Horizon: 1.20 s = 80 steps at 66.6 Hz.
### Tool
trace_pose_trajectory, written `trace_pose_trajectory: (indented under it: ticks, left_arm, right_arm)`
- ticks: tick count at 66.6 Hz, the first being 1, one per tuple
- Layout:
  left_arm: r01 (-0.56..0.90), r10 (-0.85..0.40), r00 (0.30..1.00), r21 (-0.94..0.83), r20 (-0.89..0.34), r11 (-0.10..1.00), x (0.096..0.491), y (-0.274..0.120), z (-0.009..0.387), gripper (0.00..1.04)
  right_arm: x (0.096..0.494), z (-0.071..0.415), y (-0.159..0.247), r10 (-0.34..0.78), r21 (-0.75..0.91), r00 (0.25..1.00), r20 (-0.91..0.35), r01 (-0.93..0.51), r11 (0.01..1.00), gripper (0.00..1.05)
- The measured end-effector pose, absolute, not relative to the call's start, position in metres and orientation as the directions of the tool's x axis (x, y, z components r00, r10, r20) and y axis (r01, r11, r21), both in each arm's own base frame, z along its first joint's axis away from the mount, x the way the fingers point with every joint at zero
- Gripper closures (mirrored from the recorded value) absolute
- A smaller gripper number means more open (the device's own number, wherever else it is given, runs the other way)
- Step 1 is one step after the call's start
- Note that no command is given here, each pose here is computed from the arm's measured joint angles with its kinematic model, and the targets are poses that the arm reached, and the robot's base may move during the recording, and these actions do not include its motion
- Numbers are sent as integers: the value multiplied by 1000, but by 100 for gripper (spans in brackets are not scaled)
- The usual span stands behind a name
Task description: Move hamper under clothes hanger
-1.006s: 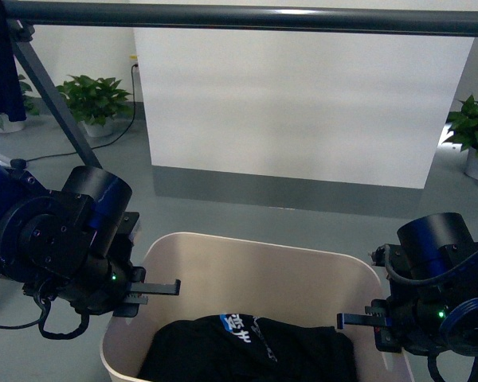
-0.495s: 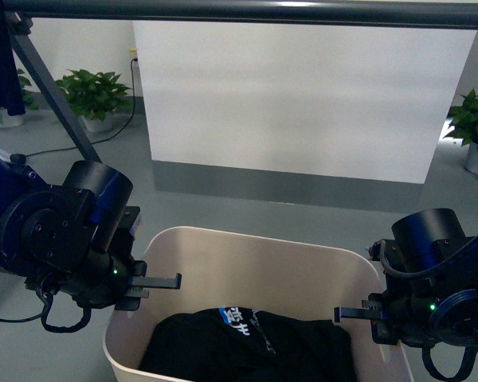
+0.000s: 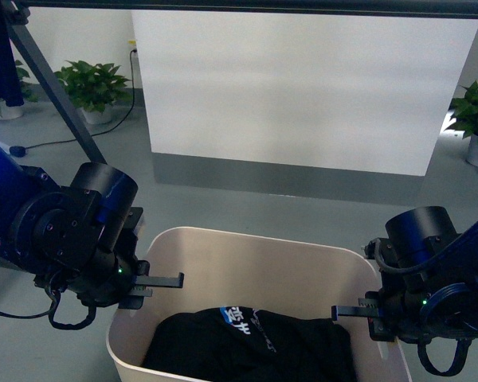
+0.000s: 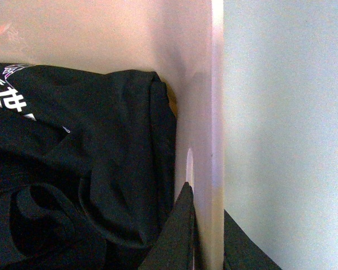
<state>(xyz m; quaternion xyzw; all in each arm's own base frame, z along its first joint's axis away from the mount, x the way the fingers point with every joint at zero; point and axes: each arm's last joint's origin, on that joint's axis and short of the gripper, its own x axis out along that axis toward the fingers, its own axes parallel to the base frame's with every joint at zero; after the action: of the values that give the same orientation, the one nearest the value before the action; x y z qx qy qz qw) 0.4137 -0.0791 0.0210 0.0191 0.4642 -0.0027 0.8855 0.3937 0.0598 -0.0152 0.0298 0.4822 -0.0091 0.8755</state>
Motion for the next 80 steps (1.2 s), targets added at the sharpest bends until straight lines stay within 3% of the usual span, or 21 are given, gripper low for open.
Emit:
trace_pose_trajectory:
  ticks: [15, 18, 40, 59, 63, 80]
  left_arm:
    - [13, 15, 559, 27, -829, 1000, 415, -80, 15, 101]
    - [11, 15, 556, 25, -831, 1000, 415, -80, 15, 96]
    - [14, -14, 554, -7, -832, 1000, 418, -82, 21, 46]
    - [29, -44, 627, -33, -778, 999, 422, -86, 64, 6]
    - [34, -54, 648, -42, -760, 999, 423, -87, 77, 6]
    - [68, -105, 753, -83, -649, 994, 417, -90, 156, 7]
  right_arm:
    - [396, -16, 60, 13, 40, 537, -843, 39, 998, 102]
    - [396, -17, 60, 13, 39, 538, -843, 38, 999, 102]
    - [396, -14, 60, 16, 41, 549, -836, 33, 999, 54]
    - [398, 27, 59, 44, 73, 619, -784, 22, 997, 13]
    - [398, 40, 59, 52, 82, 642, -765, 17, 996, 6]
    - [392, 125, 53, 91, 112, 765, -637, -25, 993, 8]
